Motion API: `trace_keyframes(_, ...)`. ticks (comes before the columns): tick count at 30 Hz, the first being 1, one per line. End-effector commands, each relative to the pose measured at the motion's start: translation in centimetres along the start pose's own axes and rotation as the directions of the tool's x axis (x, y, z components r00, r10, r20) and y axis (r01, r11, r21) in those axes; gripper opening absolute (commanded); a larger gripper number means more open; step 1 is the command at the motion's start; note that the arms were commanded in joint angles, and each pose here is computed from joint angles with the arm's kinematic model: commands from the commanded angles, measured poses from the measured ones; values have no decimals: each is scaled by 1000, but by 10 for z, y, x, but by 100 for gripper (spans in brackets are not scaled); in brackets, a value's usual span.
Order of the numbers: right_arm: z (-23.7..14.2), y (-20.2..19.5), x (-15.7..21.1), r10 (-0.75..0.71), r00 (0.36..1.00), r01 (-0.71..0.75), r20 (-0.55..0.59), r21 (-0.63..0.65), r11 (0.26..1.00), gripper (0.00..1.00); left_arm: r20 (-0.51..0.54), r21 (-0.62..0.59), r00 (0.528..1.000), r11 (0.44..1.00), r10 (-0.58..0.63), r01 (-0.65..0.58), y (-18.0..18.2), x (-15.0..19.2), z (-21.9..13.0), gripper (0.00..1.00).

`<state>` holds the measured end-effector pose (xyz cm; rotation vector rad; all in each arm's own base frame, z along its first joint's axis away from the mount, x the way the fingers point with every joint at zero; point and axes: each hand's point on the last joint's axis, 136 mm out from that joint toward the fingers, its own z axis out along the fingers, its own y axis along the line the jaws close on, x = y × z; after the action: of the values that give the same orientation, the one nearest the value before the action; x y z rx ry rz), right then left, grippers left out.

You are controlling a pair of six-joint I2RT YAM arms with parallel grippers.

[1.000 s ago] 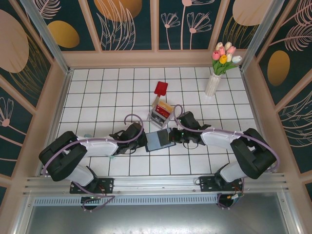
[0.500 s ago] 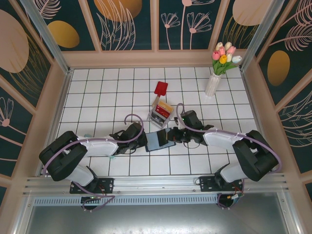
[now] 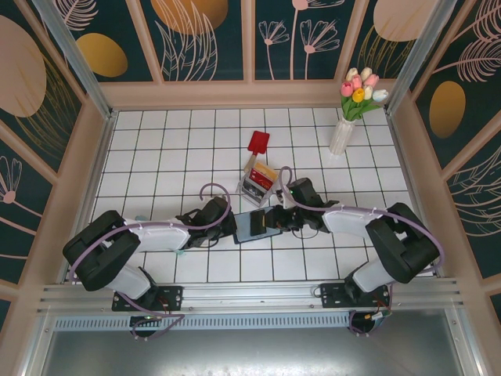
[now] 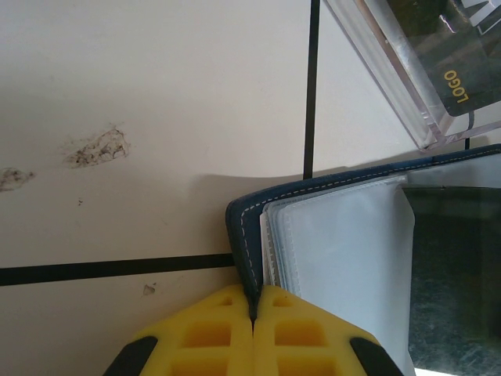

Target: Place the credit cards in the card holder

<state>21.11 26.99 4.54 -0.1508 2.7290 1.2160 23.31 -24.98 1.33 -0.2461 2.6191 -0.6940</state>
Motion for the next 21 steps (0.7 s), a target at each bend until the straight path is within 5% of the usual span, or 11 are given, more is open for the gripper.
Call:
trace_keyframes(1, 1, 18, -9, -30, 999, 31, 13, -51, 998, 21, -65, -107, 998, 994, 24, -31, 29, 18, 7, 4)
trace_keyframes(7, -3, 17, -12, -25, 999, 26, 41, -31, 999, 5, -65, -107, 998, 994, 24, -31, 29, 18, 7, 4)
trace_keyframes(12, -13, -10, -14, -27, 997, 17, 71, 144, 989, 4, -65, -109, 997, 993, 27, -34, 28, 17, 6, 4)
trace_keyframes(21, -16, -19, -13, -52, 996, 36, 72, 208, 977, 3, -69, -110, 997, 993, 31, -39, 28, 18, 7, 4)
